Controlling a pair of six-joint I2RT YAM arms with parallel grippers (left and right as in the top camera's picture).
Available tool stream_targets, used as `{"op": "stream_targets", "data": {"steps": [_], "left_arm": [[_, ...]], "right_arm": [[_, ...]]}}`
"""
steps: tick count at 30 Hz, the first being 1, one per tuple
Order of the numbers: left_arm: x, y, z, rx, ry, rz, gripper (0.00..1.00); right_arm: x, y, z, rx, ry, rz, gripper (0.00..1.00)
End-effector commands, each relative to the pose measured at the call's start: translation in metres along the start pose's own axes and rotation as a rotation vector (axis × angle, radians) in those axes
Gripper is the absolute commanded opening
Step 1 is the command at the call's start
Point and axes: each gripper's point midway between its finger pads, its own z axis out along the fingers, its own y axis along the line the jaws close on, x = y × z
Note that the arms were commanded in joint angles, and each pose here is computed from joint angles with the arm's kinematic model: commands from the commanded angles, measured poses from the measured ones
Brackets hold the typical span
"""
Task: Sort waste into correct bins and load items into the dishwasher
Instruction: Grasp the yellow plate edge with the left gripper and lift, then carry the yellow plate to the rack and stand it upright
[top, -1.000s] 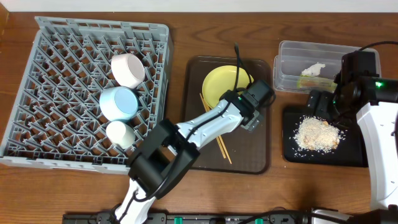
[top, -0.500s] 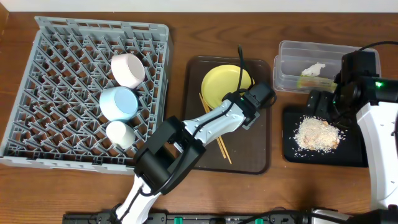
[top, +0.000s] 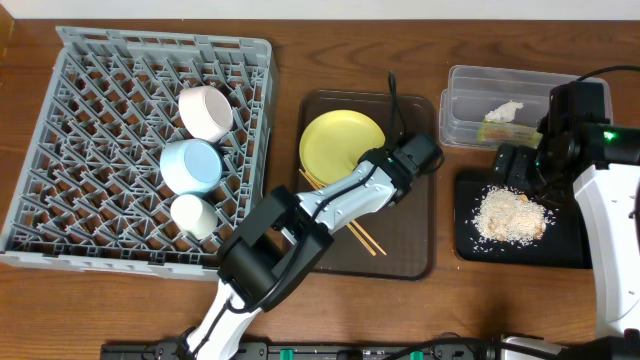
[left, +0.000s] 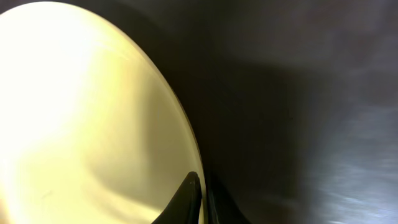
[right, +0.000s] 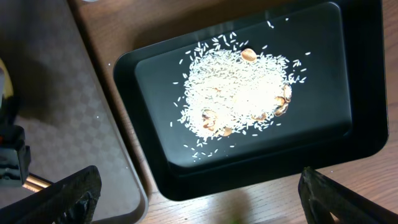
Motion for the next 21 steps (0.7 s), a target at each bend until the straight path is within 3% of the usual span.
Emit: {"op": "stream_targets", "data": {"steps": [1, 12, 18, 21], "left_arm": [[0.005, 0.018, 0.004, -0.139, 0.024, 0.088, 0.08], [-0.012, 0.034, -0.04, -0.142, -0.037, 0.076, 0.07], [-0.025, 0.056, -0.08, -0.13, -0.111, -0.039, 0.07], [-0.029, 0.059, -0.099, -0.037, -0.138, -0.092, 0.08]], "right_arm": [[-0.005, -0.003, -0.007, 0.004, -0.029, -0.002, 0.99], [-0.005, -0.003, -0.007, 0.004, -0.029, -0.002, 0.99], [-0.005, -0.003, -0.007, 0.004, -0.029, -0.002, 0.99], [-0.006, -0.003, -0.007, 0.004, -0.029, -0.002, 0.99]]}}
